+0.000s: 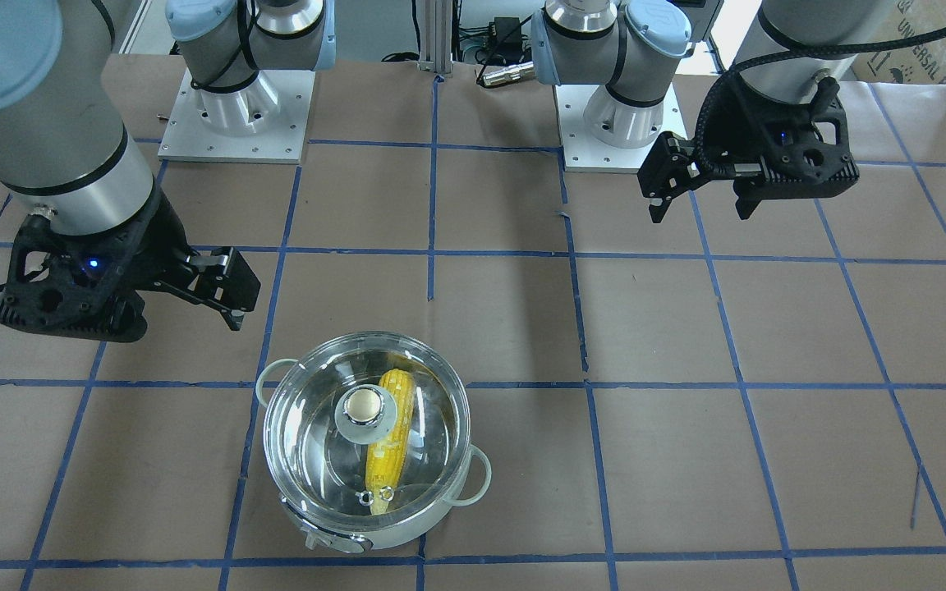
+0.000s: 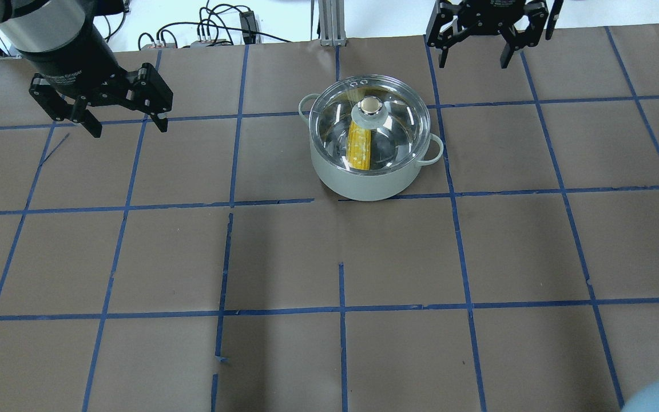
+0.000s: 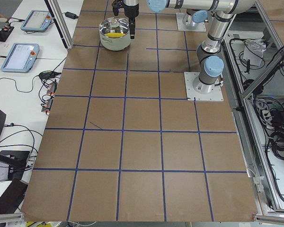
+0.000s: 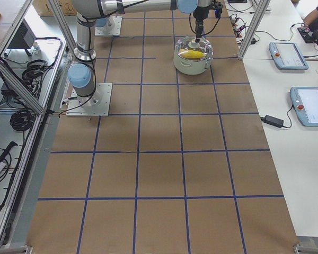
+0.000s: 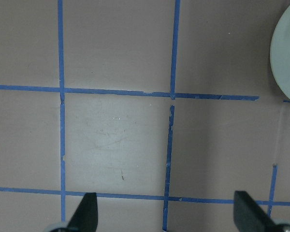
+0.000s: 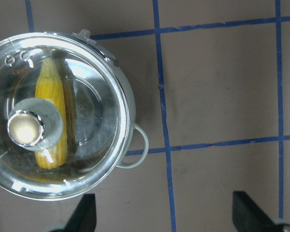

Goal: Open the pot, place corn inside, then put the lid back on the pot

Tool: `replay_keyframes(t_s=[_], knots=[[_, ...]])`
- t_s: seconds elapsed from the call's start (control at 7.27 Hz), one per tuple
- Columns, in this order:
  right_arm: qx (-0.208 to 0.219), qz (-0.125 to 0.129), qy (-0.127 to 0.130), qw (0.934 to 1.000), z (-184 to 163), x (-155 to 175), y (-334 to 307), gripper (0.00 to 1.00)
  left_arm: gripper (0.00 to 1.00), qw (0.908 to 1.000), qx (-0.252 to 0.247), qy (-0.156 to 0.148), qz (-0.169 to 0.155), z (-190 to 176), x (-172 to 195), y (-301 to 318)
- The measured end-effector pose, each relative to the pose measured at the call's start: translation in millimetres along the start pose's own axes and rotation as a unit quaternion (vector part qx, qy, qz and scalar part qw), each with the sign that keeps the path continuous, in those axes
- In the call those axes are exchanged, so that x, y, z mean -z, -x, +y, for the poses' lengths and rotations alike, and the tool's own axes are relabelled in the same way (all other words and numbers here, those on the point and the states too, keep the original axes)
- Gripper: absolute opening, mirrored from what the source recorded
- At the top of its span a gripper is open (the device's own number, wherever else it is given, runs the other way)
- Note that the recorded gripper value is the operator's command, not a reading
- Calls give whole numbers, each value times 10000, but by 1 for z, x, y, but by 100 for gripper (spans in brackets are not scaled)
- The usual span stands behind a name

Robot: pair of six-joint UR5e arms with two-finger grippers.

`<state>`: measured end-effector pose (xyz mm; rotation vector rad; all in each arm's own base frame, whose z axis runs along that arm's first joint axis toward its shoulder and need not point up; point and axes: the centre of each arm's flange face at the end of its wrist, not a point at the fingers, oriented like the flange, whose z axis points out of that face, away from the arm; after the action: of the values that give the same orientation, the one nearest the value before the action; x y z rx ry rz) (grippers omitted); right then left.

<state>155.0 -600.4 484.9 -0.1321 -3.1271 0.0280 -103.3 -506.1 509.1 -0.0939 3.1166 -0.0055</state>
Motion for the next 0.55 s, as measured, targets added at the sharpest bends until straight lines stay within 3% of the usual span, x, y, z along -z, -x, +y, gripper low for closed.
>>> replay_keyframes(t_s=[0.55], knots=[[-41, -46, 4, 10000, 22, -8, -8, 100, 100, 10000, -6, -9, 12, -1, -1, -1]])
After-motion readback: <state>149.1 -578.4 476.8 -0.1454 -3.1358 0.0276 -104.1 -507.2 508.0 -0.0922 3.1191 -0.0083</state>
